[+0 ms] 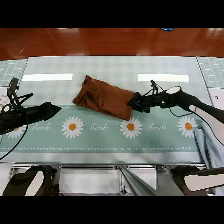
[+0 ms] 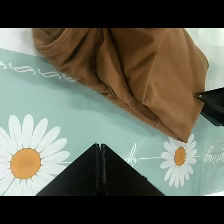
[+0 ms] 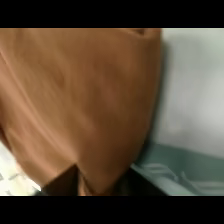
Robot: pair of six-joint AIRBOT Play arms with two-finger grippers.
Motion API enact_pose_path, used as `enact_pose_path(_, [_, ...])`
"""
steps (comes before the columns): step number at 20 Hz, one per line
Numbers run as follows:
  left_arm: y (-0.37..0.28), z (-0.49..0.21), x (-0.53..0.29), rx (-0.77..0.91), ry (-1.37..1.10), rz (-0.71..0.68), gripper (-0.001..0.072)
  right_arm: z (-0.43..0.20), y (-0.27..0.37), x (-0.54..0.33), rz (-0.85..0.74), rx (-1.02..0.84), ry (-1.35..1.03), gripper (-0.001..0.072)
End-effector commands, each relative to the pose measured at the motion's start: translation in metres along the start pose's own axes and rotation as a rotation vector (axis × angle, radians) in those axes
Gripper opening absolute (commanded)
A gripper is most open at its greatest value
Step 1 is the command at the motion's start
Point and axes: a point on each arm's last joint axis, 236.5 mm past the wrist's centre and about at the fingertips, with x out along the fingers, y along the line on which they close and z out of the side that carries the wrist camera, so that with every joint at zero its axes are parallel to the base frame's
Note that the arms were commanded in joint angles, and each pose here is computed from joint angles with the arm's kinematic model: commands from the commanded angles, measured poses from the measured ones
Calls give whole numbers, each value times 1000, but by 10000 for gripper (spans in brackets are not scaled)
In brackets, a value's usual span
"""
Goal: Fold the shirts.
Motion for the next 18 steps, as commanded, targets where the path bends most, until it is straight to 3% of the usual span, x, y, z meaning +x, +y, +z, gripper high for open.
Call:
enact_pose_path(1, [0, 0, 0, 0, 1, -1, 18, 0, 36, 14, 50, -107, 43, 25])
enact_pose_path(5, [0, 0, 0, 0, 1, -1, 18, 22, 97, -12, 53, -302, 22, 23])
enact_pose_path(9, [0, 0, 0, 0, 1, -1, 19, 66, 164, -86, -79, -498, -138, 24])
enact_pose_path(12, [0, -1, 0, 0, 5, -1, 18, 66, 196, -142, -171, -632, -183, 23])
enact_pose_path(18, [-1, -2, 0, 0, 8, -2, 19, 82, 206, -269, -241, -617, -379, 23])
